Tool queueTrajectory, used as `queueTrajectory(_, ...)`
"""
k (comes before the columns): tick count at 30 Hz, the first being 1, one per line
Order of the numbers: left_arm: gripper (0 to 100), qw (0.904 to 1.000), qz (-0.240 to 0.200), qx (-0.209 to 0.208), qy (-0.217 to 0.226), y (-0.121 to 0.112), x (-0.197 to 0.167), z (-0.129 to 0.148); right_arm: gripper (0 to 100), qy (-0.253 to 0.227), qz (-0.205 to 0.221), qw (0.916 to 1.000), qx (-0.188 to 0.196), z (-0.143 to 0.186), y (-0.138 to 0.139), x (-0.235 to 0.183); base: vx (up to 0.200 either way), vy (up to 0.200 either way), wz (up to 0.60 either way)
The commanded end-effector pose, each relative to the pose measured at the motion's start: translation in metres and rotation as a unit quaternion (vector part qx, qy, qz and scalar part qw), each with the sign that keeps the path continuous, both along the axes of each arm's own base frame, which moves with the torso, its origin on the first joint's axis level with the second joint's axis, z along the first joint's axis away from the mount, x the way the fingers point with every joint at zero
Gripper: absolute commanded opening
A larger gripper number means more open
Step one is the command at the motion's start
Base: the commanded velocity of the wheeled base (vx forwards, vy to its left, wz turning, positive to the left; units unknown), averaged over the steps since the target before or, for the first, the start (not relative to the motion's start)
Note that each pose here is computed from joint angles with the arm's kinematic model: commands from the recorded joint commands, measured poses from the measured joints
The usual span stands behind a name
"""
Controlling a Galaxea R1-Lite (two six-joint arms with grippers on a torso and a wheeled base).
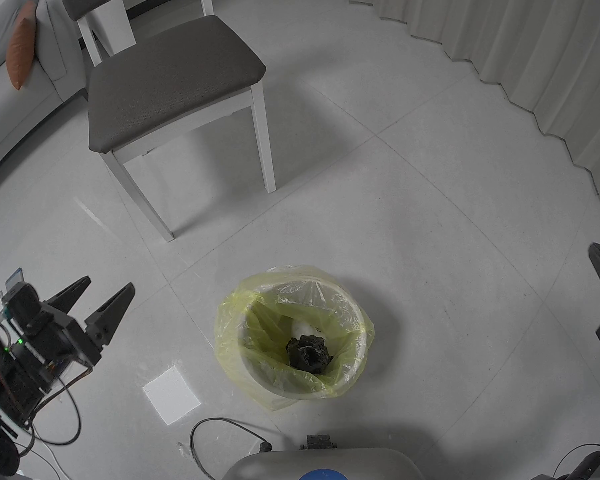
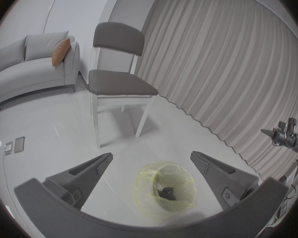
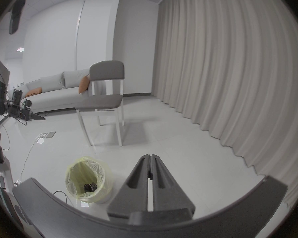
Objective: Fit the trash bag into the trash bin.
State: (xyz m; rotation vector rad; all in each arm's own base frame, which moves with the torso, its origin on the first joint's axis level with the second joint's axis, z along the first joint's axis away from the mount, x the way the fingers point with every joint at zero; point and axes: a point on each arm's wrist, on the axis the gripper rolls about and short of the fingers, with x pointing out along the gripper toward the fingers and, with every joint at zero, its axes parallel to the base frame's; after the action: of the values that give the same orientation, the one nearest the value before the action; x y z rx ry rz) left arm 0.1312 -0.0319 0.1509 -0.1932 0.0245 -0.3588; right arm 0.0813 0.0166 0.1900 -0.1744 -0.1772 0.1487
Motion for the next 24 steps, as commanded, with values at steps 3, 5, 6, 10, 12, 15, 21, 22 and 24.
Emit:
queueTrajectory(3,100,0.9911,0.029,-0.012,-0.129,0.026,-0.114,-0.002,0,-0.092,-0.135,0.9848,0.058,-0.063,-0.014,-0.098,0.000,0.000,0.00)
queueTrajectory(5,100,0.9881,0.045,-0.007,-0.147,0.028,-0.125,-0.007,0,-0.083,-0.128,0.9857,0.072,-0.070,-0.012,-0.102,0.000,0.000,0.00)
queueTrajectory(6,100,0.9881,0.045,-0.007,-0.147,0.028,-0.125,-0.007,0,-0.083,-0.128,0.9857,0.072,-0.070,-0.012,-0.102,0.000,0.000,0.00)
queueTrajectory(10,100,0.9852,0.064,0.003,-0.159,0.028,-0.148,-0.027,0,-0.044,-0.025,0.9928,0.108,-0.074,-0.009,-0.100,0.000,0.000,0.00)
queueTrajectory(12,100,0.9855,0.058,0.007,-0.159,0.027,-0.154,-0.035,0,-0.016,-0.005,0.9937,0.110,-0.079,-0.010,-0.099,0.000,0.000,0.00)
queueTrajectory(15,100,0.9880,0.063,0.011,-0.141,0.026,-0.159,-0.047,0,0.029,-0.001,0.9937,0.108,-0.088,-0.010,-0.097,0.000,0.000,0.00)
queueTrajectory(21,100,0.9917,0.071,0.014,-0.106,0.027,-0.157,-0.054,0,0.036,0.070,0.9926,0.093,-0.097,-0.012,-0.103,0.000,0.000,0.00)
queueTrajectory(22,100,0.9927,0.078,0.015,-0.091,0.027,-0.156,-0.057,0,0.046,0.058,0.9940,0.081,-0.101,-0.012,-0.104,0.000,0.000,0.00)
queueTrajectory(24,100,0.9923,0.099,0.028,-0.070,0.028,-0.155,-0.062,0,0.073,0.043,0.9934,0.077,-0.107,-0.011,-0.105,0.000,0.000,0.00)
